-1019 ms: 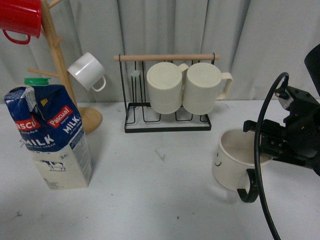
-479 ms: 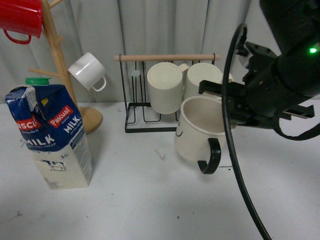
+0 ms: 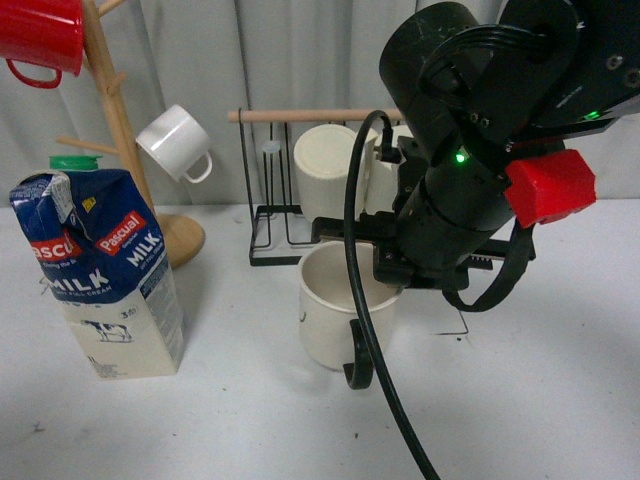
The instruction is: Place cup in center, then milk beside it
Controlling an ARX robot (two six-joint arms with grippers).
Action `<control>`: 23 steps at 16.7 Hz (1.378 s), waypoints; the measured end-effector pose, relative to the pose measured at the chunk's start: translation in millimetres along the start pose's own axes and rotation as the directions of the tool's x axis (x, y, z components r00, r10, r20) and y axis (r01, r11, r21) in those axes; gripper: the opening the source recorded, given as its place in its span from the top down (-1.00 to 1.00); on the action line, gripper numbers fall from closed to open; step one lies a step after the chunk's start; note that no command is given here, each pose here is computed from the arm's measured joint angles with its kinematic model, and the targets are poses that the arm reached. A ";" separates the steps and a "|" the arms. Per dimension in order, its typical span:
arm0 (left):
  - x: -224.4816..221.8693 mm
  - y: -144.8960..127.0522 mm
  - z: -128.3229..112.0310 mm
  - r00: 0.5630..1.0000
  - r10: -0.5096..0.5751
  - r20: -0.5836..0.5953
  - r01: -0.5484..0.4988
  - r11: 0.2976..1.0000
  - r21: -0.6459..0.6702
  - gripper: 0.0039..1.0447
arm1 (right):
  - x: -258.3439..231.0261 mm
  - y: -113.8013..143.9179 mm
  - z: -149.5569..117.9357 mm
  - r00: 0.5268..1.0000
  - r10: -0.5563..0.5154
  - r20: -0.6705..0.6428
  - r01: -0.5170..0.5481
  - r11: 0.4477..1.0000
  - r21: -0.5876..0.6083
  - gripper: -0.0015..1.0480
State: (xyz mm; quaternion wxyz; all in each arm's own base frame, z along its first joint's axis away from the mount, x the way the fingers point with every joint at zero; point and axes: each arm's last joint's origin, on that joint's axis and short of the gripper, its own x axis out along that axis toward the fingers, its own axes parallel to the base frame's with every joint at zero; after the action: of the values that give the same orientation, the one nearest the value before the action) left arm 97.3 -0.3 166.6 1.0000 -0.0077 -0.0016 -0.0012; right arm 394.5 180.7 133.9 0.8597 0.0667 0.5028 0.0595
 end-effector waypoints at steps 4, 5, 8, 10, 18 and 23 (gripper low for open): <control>0.0 0.0 0.0 1.000 0.000 0.000 0.000 1.000 0.000 -0.88 | 11.5 5.0 4.4 0.999 -0.032 0.000 0.032 0.999 -0.007 0.94; 0.0 0.0 0.0 1.000 0.000 0.000 0.000 1.000 0.000 -0.88 | 11.4 5.1 4.6 0.999 -0.032 0.000 0.032 0.999 -0.007 0.94; 0.0 0.0 0.0 1.000 0.000 0.000 0.000 1.000 0.000 -0.88 | 14.2 4.6 4.6 0.999 -0.034 -0.002 0.034 0.999 -0.006 0.94; 0.0 0.0 0.0 1.000 0.000 0.000 0.000 1.000 0.000 -0.88 | 15.2 6.3 8.4 1.000 -0.030 0.007 0.030 1.000 -0.008 0.76; 0.0 0.0 0.0 1.000 0.000 0.000 0.000 1.000 0.000 -0.88 | -41.3 6.1 31.9 0.964 0.151 0.217 -0.162 0.986 0.032 -0.91; 0.0 0.0 0.0 1.000 0.000 0.000 0.000 1.000 0.000 -0.88 | -156.3 -91.9 -36.5 0.475 -0.067 0.877 0.138 0.990 0.001 0.12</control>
State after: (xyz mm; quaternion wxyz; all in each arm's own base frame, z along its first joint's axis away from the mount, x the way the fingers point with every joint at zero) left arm 97.3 -0.3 166.6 1.0000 -0.0075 -0.0016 -0.0013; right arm 289.8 65.8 234.1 0.9995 0.0277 -0.0039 -0.0167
